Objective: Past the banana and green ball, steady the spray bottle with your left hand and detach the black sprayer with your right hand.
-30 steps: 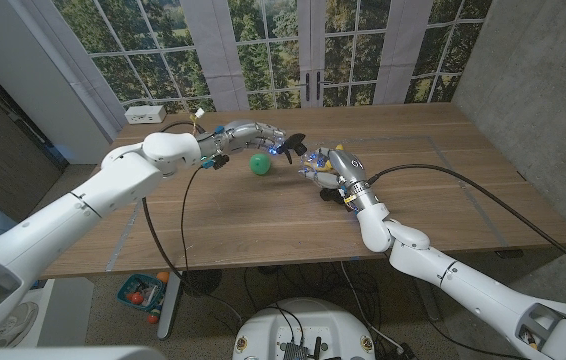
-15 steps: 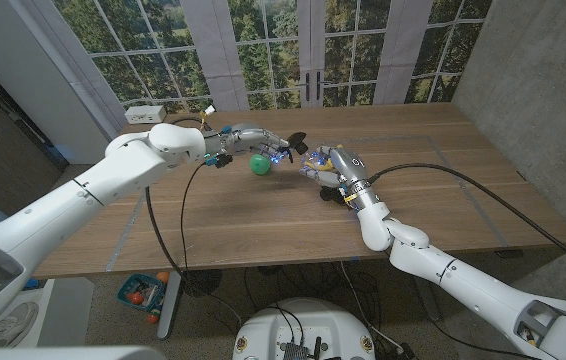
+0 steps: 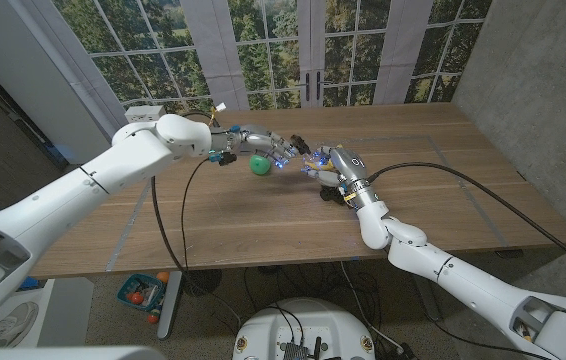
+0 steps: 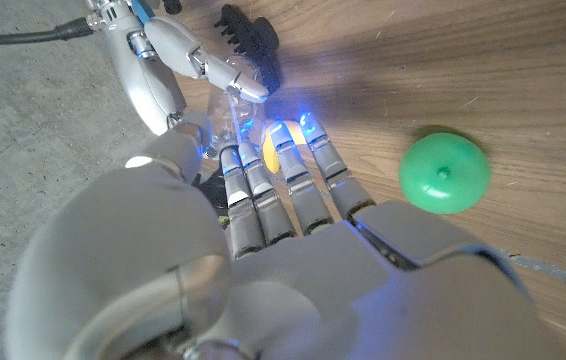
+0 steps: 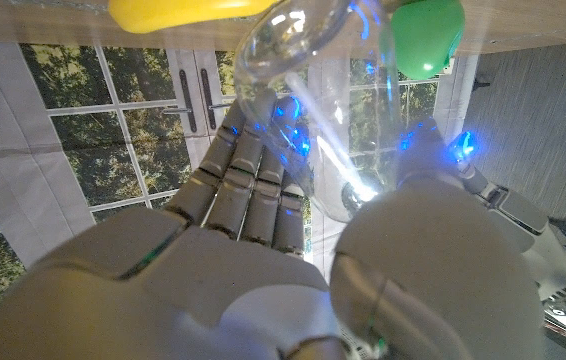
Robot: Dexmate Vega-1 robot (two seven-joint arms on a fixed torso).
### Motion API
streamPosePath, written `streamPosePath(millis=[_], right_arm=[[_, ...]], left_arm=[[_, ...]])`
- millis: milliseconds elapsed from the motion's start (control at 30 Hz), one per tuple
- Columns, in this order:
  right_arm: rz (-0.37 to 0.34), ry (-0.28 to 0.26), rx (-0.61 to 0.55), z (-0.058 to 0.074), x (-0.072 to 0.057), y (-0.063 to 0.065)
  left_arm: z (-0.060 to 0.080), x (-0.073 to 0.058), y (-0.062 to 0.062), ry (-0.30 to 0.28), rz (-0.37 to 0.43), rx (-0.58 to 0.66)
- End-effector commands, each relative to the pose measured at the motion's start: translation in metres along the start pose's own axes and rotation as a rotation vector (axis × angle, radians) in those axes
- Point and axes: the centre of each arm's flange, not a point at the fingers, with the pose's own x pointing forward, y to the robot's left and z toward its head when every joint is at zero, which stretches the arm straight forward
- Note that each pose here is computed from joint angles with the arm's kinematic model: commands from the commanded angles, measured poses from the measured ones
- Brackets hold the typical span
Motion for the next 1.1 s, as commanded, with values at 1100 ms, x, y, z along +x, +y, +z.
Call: streamPosePath(millis=[1100], right_arm=[[-0.083,-0.032,0.174,0.001,0.0,-0.013]], left_arm=[[0.019,-0.011,0.014,-0.156,0.158,0.011]])
